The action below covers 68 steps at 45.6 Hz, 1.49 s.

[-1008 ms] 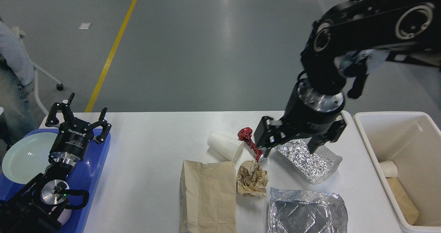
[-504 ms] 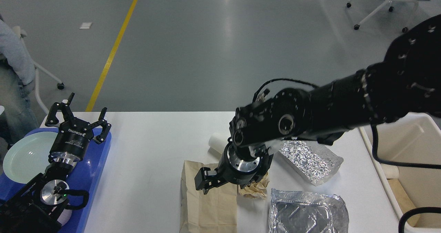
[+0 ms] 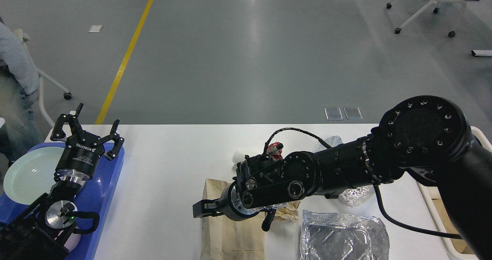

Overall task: Tidy desktop
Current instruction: 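Lower the right gripper onto the brown paper bag and grasp it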

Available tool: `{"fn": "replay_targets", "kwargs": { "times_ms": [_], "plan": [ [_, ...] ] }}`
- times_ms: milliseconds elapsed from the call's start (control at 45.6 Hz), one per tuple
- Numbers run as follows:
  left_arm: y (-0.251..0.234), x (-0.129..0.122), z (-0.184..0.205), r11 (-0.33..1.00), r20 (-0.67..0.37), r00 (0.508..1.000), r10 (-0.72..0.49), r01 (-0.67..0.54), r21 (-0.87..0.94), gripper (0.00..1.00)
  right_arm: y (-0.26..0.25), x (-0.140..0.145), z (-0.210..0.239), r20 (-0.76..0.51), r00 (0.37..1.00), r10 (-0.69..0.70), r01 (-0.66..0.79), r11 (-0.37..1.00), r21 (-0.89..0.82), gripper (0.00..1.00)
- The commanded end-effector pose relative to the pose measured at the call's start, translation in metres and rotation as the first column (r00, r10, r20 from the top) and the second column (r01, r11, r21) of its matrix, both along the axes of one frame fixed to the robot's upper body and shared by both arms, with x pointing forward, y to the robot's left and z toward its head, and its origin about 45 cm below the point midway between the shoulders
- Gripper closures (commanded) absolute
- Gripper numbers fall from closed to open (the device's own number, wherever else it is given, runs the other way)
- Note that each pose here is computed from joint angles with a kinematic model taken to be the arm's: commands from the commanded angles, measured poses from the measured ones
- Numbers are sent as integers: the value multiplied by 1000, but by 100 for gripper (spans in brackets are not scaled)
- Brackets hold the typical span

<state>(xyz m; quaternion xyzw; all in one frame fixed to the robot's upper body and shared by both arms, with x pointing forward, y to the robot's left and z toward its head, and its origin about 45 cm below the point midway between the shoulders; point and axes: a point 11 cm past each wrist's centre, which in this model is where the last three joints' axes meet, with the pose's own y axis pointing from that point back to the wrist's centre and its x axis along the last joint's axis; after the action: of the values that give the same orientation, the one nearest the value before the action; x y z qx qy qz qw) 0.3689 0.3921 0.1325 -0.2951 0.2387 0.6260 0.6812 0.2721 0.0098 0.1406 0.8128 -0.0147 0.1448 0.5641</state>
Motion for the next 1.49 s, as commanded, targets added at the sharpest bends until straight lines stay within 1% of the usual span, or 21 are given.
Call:
{"fn": "replay_targets", "kwargs": {
  "times_ms": [0,66,175,460,570,701,745,789,811,833,877,899,943,964,1008,1074,1140,1206,1337,1403,1469],
  "plan": [
    [0,0,0,1000,1,1000,0,0,0,4,-1,-3,-7,5,1000,-20,20,1000,9,0],
    [0,0,1,1000,2,1000,-1,1,-1,4,0,-5,-9,3,999,-39,39,999,23,0],
    [0,0,0,1000,1,1000,-1,1,-1,4,0,-15,-19,-35,998,-56,57,998,39,0],
    [0,0,0,1000,1,1000,-1,1,-1,4,-6,-24,-36,-54,997,-60,61,998,32,0],
    [0,0,0,1000,1,1000,-1,1,-1,4,-15,-25,-55,-70,992,-103,105,994,20,0],
    [0,0,0,1000,1,1000,-1,1,-1,4,-26,-29,-74,-58,993,-98,99,995,5,0],
    [0,0,0,1000,1,1000,-1,1,-1,4,-26,-30,-75,-54,994,-90,91,996,4,4],
    [0,0,1,1000,2,1000,-1,1,-1,4,-25,-31,-75,-52,995,-83,83,996,7,6],
    [0,0,0,1000,1,1000,-1,1,-1,4,-25,-31,-75,-51,996,-80,80,997,7,10],
    [0,0,0,1000,1,1000,-1,1,-1,4,-25,-31,-75,-49,996,-76,76,997,4,17],
    [0,0,1,1000,2,1000,-1,1,-1,4,-24,-32,-74,-51,996,-74,74,997,6,34],
    [0,0,0,1000,1,1000,-1,1,-1,4,-23,-34,-74,-60,995,-79,80,997,8,44],
    [0,0,1,1000,2,1000,-1,1,-1,4,-21,-38,-75,-74,994,-79,80,997,9,67],
    [0,0,0,1000,1,1000,-1,1,-1,4,-21,-40,-75,-85,993,-79,80,997,8,76],
    [0,0,0,1000,1,1000,-1,1,-1,4,-20,-42,-75,-104,990,-95,96,995,9,86],
    [0,0,0,1000,1,1000,-1,1,-1,4,-21,-43,-76,-132,983,-131,133,991,10,96],
    [0,0,1,1000,2,1000,-1,1,-1,4,-20,-42,-75,-134,982,-134,137,991,11,100],
    [0,0,1,1000,2,1000,-1,1,-1,4,-20,-41,-73,-136,979,-152,155,988,13,100],
    [0,0,0,1000,1,1000,-1,1,-1,4,-18,-46,-74,-166,977,-135,139,990,12,100],
    [0,0,1,1000,2,1000,-1,1,-1,4,-17,-47,-73,-176,977,-121,124,992,11,100],
    [0,0,1,1000,2,1000,-1,1,-1,4,-17,-45,-68,-189,979,-78,79,997,-2,100]
  ]
}}
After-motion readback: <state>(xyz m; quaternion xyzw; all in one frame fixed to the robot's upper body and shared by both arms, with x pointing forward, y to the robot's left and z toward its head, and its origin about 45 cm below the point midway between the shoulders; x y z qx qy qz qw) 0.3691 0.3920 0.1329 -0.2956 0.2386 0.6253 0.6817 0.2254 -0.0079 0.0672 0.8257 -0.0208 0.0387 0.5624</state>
